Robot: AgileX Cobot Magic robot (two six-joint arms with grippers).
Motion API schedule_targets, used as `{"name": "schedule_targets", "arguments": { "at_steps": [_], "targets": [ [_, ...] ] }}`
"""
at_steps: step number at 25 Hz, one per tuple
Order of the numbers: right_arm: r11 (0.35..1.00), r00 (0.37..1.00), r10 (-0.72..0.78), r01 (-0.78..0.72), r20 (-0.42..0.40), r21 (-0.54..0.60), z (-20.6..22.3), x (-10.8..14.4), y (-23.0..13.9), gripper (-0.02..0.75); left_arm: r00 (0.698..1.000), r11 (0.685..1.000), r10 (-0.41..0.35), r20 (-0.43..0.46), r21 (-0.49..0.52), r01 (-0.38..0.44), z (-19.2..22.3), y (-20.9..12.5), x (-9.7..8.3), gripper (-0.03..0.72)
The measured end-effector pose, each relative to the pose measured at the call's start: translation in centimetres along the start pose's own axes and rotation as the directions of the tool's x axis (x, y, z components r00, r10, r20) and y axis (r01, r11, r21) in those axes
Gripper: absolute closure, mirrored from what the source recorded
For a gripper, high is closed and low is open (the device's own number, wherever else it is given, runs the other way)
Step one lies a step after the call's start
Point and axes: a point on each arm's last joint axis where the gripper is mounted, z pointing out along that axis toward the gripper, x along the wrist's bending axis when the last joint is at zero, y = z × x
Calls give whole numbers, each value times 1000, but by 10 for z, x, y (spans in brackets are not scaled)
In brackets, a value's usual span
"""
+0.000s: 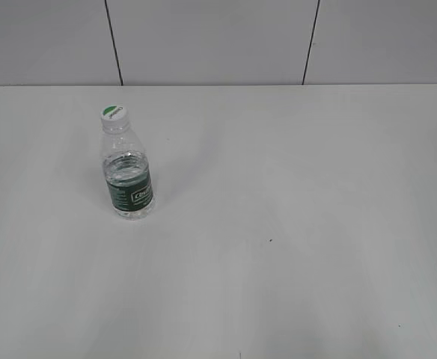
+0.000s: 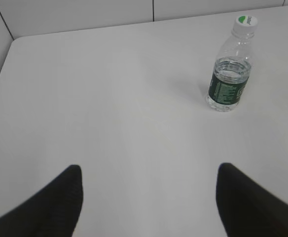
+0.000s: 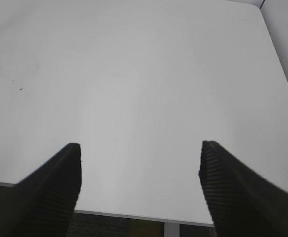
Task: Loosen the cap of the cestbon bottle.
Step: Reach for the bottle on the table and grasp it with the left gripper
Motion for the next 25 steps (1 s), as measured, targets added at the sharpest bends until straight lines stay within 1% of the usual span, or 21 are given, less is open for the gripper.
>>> {"name": "schedule_targets", "arguments": {
  "at_steps": [11, 13, 15, 17, 18, 20, 22, 24, 25],
  "targets": [
    [1000, 1000, 0, 0, 0, 0, 0, 0, 0, 169, 1000, 1000, -1, 2, -1, 1, 0, 0, 0, 182],
    [1000, 1000, 0, 0, 0, 0, 0, 0, 0, 169, 1000, 1000, -1, 1, -20, 1, -2, 3, 0, 182],
    [1000, 1000, 0, 0, 0, 0, 0, 0, 0, 169, 1000, 997, -2, -1, -83, 2, -9, 11, 0, 182],
    [1000, 1000, 0, 0, 0, 0, 0, 0, 0, 169, 1000, 983, -4, -4, -185, 3, -18, 23, 1, 182],
    [1000, 1000, 0, 0, 0, 0, 0, 0, 0, 169, 1000, 972, -5, -7, -236, 3, -23, 29, 1, 182],
    [1000, 1000, 0, 0, 0, 0, 0, 0, 0, 169, 1000, 938, -7, -12, -346, 2, -32, 45, 2, 182],
    [1000, 1000, 0, 0, 0, 0, 0, 0, 0, 169, 1000, 912, -8, -16, -410, 1, -34, 62, 3, 182],
    [1000, 1000, 0, 0, 0, 0, 0, 0, 0, 169, 1000, 892, -12, -11, -452, 6, -30, 77, 4, 182],
    [1000, 1000, 0, 0, 0, 0, 0, 0, 0, 169, 1000, 888, -12, -11, -460, 6, -26, 85, 4, 182]
  ]
}}
